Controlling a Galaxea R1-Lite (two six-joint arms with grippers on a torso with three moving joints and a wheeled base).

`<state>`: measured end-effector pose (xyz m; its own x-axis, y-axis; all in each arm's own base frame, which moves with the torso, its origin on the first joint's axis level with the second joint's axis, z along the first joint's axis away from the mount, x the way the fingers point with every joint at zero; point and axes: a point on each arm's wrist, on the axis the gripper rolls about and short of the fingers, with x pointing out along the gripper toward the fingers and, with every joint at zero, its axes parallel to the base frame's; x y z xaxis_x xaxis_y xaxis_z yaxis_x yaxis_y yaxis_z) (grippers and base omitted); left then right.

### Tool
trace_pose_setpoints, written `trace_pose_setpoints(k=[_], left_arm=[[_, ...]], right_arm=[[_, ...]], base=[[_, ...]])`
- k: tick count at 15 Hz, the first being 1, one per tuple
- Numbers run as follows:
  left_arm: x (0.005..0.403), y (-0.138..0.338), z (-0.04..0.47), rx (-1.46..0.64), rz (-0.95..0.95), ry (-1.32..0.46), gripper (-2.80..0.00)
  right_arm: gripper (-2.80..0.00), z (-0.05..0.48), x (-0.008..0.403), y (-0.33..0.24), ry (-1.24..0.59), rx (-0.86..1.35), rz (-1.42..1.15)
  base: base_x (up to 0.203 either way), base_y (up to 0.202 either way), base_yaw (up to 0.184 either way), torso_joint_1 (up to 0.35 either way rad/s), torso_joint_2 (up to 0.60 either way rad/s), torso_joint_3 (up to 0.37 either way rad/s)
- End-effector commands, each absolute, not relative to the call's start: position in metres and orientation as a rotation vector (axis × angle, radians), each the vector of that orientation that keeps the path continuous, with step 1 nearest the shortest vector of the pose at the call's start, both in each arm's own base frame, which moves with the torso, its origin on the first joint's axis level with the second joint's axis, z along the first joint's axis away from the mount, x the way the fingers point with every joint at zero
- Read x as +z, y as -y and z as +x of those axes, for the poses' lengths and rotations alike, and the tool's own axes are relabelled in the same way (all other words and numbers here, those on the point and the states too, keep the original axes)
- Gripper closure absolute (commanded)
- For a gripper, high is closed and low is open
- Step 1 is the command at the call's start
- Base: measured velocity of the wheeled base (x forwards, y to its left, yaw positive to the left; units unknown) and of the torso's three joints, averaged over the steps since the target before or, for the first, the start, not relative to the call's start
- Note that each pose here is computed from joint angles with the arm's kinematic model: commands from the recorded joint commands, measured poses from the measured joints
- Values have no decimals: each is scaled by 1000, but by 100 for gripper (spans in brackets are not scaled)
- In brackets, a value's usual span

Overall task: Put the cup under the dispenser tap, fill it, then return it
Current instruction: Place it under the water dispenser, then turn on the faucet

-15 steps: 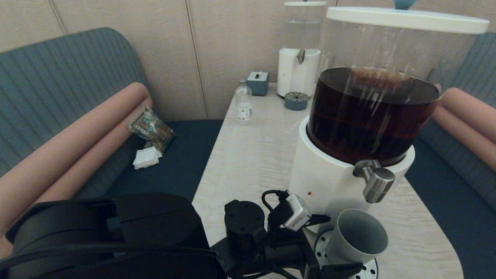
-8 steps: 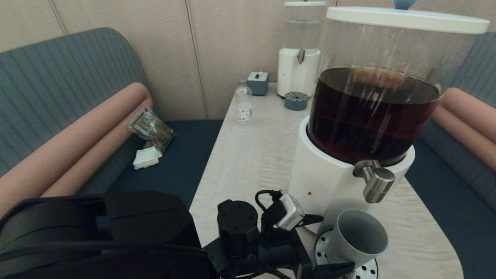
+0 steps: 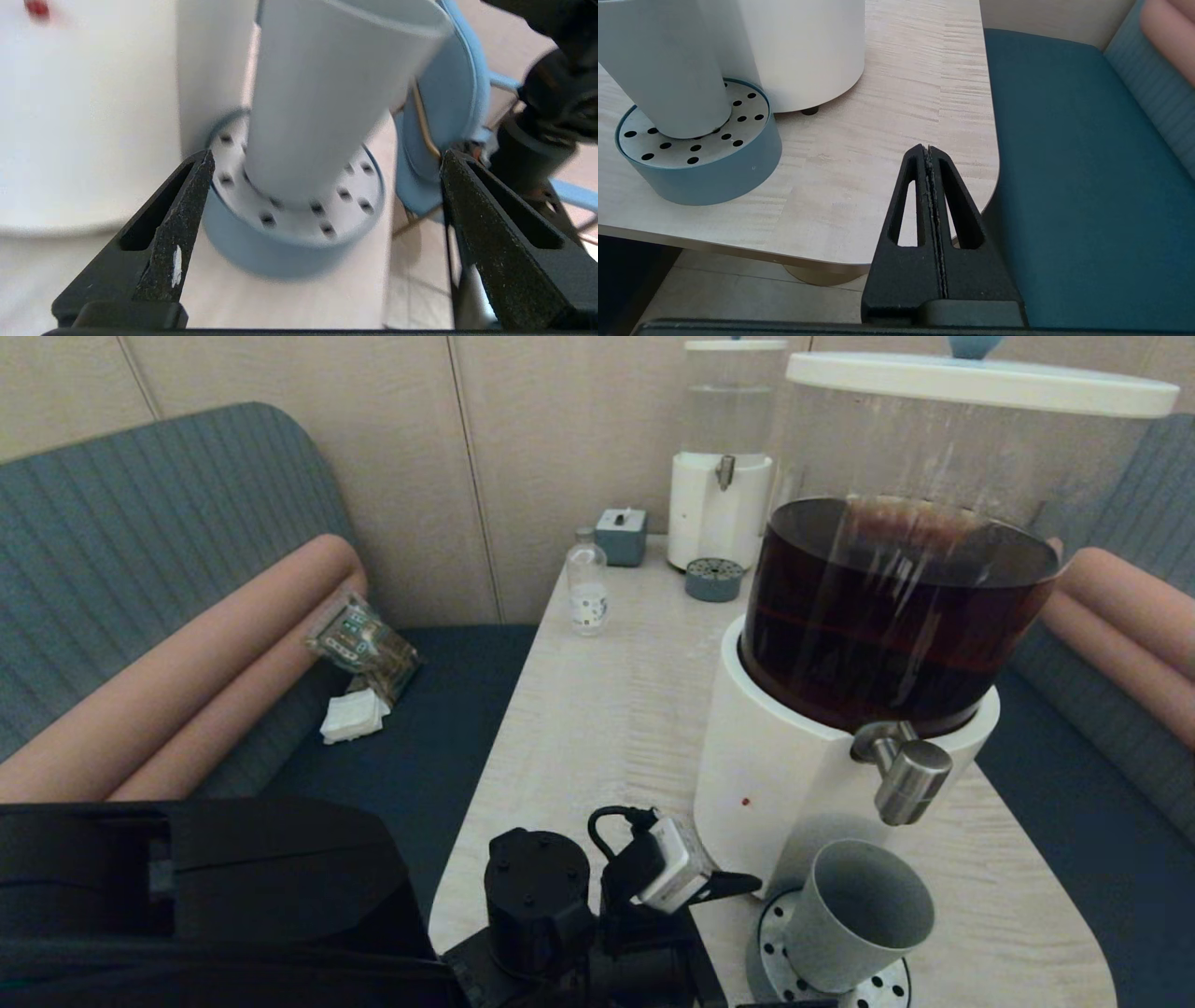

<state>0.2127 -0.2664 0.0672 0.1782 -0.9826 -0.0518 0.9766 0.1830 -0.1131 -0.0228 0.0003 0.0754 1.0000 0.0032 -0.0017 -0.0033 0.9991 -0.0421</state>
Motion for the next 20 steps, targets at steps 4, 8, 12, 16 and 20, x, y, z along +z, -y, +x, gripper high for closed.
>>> trace_pose_setpoints(k=[4, 8, 12, 16, 20], left_arm=[[78, 234, 185, -1391, -51, -173, -280], [79, 219, 171, -1390, -45, -210, -280], [88, 216, 166, -1395, -51, -184, 0], [97, 207, 153, -1395, -54, -168, 0], [131, 179, 136, -1233, -119, -52, 0]], right_arm=[[0, -22, 73, 0, -8, 3, -43], [0, -22, 73, 0, -8, 3, -43], [0, -22, 73, 0, -8, 3, -44], [0, -22, 73, 0, -8, 3, -43], [0, -22, 73, 0, -8, 3, -44]], base=[[0, 0, 0, 0, 0, 0], [0, 0, 0, 0, 0, 0], [0, 0, 0, 0, 0, 0], [0, 0, 0, 0, 0, 0], [0, 0, 0, 0, 0, 0]])
